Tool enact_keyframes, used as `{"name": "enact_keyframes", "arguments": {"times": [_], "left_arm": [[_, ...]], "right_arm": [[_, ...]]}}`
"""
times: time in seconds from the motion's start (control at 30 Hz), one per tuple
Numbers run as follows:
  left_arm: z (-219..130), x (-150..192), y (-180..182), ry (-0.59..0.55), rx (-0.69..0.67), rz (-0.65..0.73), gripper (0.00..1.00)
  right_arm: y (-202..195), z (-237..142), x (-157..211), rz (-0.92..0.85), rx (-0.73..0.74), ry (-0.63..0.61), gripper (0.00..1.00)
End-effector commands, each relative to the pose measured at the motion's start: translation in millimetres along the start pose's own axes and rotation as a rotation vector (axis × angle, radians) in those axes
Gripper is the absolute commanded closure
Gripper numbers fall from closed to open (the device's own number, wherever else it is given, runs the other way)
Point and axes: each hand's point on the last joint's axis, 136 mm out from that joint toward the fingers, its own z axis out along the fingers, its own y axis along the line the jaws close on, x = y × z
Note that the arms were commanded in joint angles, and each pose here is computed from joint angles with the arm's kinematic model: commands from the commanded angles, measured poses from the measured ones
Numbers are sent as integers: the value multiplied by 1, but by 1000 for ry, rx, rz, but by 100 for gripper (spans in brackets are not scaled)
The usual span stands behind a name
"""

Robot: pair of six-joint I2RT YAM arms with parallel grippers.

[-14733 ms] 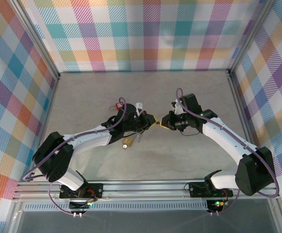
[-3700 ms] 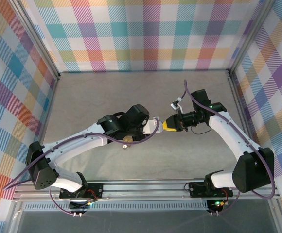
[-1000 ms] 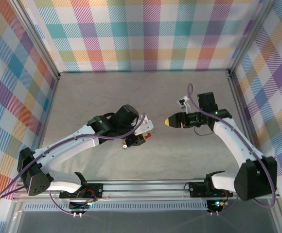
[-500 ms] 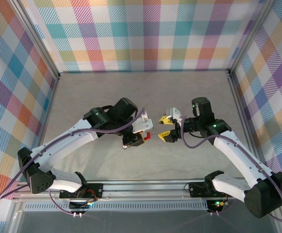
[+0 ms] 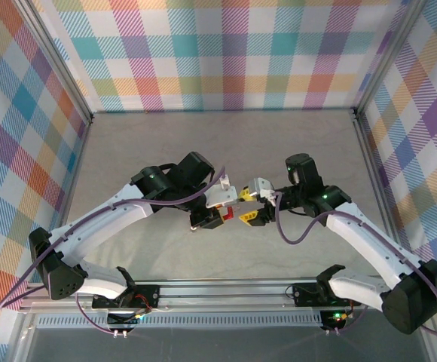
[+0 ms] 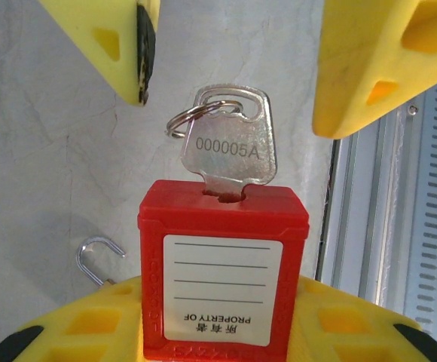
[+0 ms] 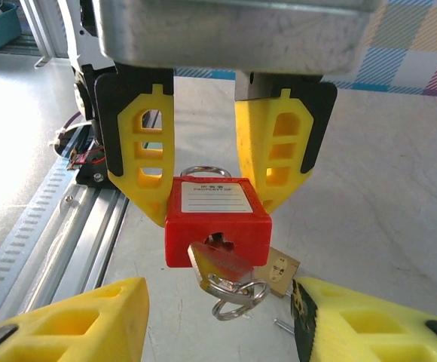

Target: Unlock with the key

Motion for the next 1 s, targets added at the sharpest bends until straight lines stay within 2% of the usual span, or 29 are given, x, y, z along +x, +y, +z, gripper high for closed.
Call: {"name": "enact_keyframes", "arguments": {"times": [0.0, 0.2, 0.53, 0.6, 0.8, 0.97], "left_arm": [[-7, -9, -1, -33, 14, 18, 100], [-6, -10, -1, -37, 14, 14, 100], [-2, -9, -2, -29, 28, 8, 100], [-2, -10, -1, -32, 25, 8, 100], [-2, -9, -1, -32, 19, 7, 100], [-5, -11, 3, -49, -11, 3, 100]], "right_arm": [[5, 1, -13, -29, -46, -45, 53], [4, 3, -15, -5, -64, -62, 63], [9, 5, -24, 26, -112, -104, 64], [10, 5, -24, 31, -123, -108, 68], [13, 7, -19, 78, -141, -89, 91], [9, 9, -21, 126, -143, -88, 95]]}}
